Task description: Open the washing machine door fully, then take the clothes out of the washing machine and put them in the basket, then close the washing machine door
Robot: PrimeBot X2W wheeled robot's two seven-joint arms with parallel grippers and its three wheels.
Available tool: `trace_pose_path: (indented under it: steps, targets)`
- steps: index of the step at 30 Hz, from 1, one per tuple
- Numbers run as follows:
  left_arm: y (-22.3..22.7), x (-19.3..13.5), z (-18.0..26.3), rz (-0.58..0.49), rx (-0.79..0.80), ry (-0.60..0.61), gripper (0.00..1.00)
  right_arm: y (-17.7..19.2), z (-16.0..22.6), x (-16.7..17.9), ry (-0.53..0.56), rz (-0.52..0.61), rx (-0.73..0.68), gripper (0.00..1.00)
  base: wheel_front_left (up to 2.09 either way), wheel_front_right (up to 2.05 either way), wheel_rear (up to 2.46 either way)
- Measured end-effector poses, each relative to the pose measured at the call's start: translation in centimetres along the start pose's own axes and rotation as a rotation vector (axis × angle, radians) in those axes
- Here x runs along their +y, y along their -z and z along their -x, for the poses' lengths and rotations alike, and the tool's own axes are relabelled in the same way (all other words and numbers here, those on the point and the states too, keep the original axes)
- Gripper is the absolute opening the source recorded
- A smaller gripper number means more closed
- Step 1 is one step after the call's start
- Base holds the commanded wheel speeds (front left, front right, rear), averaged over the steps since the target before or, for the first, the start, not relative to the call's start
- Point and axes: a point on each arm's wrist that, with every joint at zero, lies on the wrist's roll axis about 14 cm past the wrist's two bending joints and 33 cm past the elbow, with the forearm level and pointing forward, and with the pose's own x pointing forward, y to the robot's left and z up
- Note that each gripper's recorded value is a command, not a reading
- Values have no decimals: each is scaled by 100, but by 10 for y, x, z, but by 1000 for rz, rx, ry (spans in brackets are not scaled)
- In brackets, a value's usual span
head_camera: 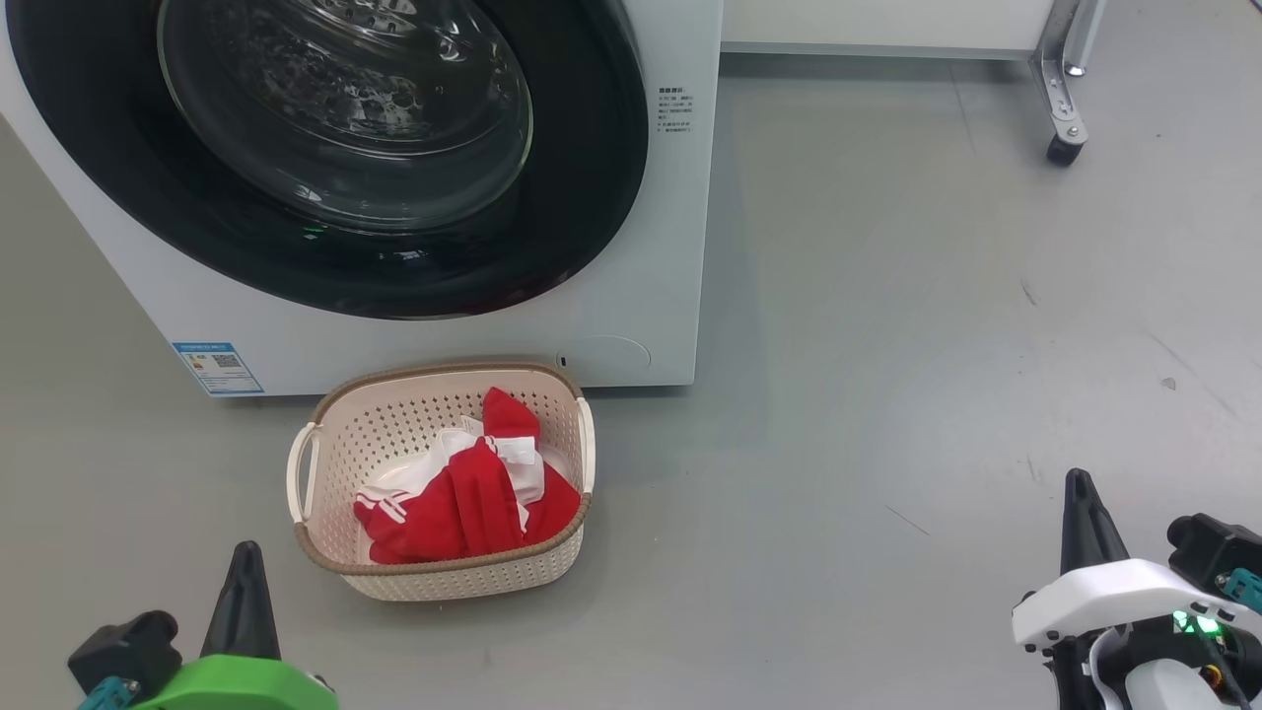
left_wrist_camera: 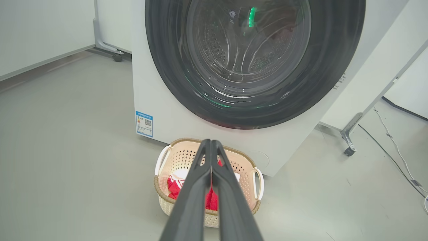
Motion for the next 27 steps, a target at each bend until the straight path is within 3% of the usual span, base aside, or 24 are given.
trace_pose_path:
  steps: [27]
  targets:
    - [-3,-3,-11,379,42,-6,0,-6,0,-12,54,-392,13,0,0,0,0]
